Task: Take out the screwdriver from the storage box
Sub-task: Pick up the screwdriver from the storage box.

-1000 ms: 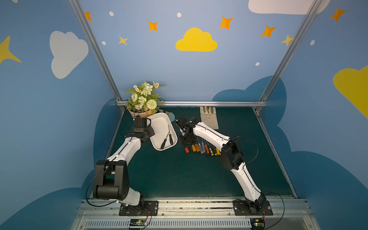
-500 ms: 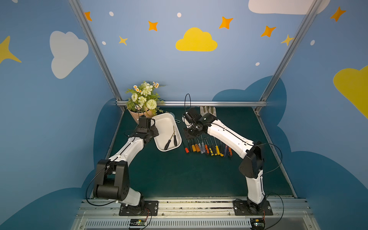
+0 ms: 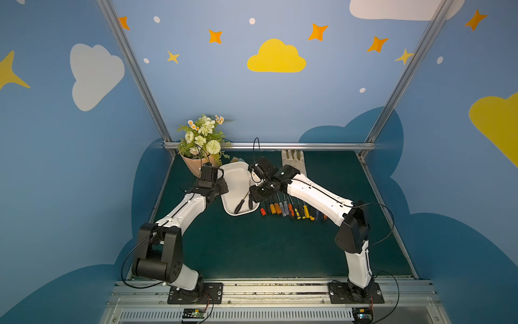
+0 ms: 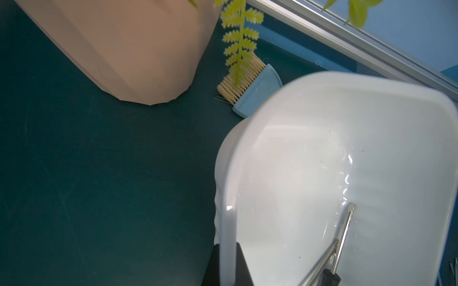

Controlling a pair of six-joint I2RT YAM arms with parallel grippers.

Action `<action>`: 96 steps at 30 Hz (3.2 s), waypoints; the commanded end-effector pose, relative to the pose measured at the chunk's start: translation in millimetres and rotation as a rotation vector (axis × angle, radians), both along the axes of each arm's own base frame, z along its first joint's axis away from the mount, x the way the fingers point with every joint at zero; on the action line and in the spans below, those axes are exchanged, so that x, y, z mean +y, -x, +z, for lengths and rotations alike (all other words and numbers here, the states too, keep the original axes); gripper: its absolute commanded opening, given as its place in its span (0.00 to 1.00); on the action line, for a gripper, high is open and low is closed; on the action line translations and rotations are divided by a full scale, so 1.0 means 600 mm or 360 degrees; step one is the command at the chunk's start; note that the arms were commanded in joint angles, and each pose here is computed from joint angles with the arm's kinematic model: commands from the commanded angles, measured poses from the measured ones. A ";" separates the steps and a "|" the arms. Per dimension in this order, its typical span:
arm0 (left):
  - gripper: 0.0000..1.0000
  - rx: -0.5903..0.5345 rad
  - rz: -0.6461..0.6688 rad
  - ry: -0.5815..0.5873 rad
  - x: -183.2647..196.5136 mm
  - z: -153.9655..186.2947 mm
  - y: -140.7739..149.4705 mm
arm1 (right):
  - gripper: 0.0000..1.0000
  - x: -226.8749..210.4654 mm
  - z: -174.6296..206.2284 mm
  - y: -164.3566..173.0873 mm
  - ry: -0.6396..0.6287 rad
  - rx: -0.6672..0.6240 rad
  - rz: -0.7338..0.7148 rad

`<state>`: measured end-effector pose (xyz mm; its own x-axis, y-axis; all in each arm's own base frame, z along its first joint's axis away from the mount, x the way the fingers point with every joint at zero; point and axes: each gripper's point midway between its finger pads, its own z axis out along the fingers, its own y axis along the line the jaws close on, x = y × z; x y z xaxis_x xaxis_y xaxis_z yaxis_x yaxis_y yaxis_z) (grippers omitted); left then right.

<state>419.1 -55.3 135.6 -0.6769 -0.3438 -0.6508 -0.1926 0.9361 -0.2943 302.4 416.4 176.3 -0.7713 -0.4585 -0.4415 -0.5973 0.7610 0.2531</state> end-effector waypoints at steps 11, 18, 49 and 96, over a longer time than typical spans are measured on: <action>0.02 -0.0051 -0.0038 0.0013 -0.014 0.018 -0.014 | 0.40 0.010 -0.070 -0.019 0.0135 0.0050 -0.0141; 0.02 -0.0056 -0.0036 0.0007 -0.013 0.020 -0.014 | 0.39 0.024 -0.102 -0.023 0.0167 0.0099 -0.0148; 0.02 -0.0034 -0.0043 -0.0071 -0.024 0.016 0.008 | 0.36 0.005 -0.241 -0.034 0.0426 0.0202 -0.0402; 0.02 -0.0038 0.0048 -0.0330 0.028 0.012 0.024 | 0.00 0.049 -0.120 -0.005 0.0032 0.0146 -0.0133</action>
<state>397.8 -41.2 132.2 -0.6851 -0.2169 -0.6954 -0.2113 0.9728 -0.0953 304.5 447.2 76.4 -0.8647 -0.3997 -0.3042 -0.4830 0.8277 0.2856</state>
